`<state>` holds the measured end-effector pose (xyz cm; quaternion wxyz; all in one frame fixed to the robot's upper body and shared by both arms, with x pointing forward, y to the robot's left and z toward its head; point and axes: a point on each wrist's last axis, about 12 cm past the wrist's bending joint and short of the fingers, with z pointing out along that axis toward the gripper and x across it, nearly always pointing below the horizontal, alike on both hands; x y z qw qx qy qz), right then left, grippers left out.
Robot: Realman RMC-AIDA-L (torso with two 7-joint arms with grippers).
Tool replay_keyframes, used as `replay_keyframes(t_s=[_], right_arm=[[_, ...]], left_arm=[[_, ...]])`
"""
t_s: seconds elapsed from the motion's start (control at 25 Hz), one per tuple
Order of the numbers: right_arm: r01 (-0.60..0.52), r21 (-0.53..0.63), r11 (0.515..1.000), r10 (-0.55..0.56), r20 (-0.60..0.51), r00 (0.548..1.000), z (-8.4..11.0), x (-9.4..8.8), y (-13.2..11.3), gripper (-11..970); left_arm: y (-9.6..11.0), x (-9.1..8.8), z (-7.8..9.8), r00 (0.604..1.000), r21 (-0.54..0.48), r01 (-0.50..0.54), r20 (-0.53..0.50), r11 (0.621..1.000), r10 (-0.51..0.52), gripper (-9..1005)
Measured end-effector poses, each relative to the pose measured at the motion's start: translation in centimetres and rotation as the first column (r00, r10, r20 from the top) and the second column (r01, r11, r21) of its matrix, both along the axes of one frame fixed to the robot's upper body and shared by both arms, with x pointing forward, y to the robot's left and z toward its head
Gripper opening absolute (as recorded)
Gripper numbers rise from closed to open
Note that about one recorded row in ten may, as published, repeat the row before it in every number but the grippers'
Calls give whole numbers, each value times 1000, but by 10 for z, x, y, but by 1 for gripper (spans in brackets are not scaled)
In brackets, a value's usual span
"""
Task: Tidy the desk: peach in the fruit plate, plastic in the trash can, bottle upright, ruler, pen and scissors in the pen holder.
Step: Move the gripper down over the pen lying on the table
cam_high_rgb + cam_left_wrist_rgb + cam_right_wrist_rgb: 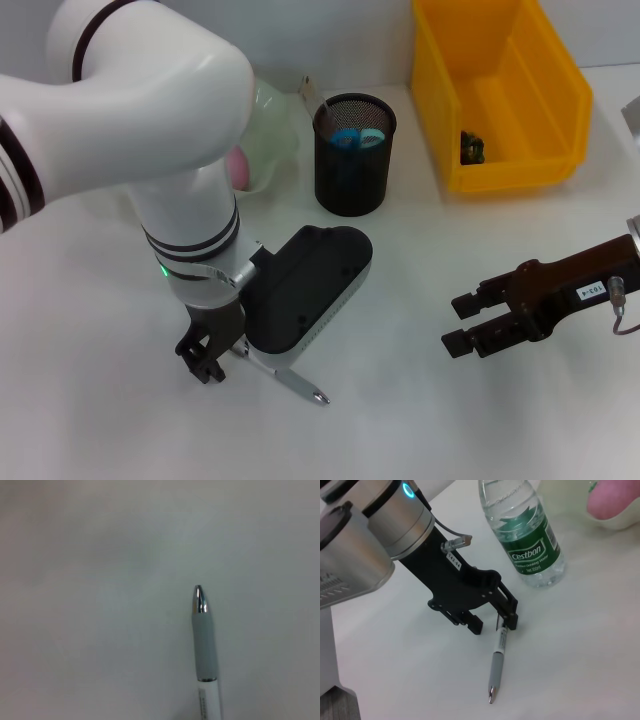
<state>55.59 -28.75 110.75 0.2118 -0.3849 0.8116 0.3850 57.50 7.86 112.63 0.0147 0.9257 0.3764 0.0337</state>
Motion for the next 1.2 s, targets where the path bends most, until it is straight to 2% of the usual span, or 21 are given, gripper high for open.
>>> replay_keyframes(t_s=[0.24,0.48,1.2], right_arm=[[0,0,1000,0,0,1000,0,0,0,748],[-5,0,1000,5,4,1000,1,1,1,748],[-21,-3,1000,21,5,1000,0,2,7,747]], left_arm=[[0,0,0,1000,0,-7,1,1000,7,659],[0,0,0,1000,4,-10,8,1000,10,534],[-2,-1,-2,1000,7,-1,20,1000,1,450]])
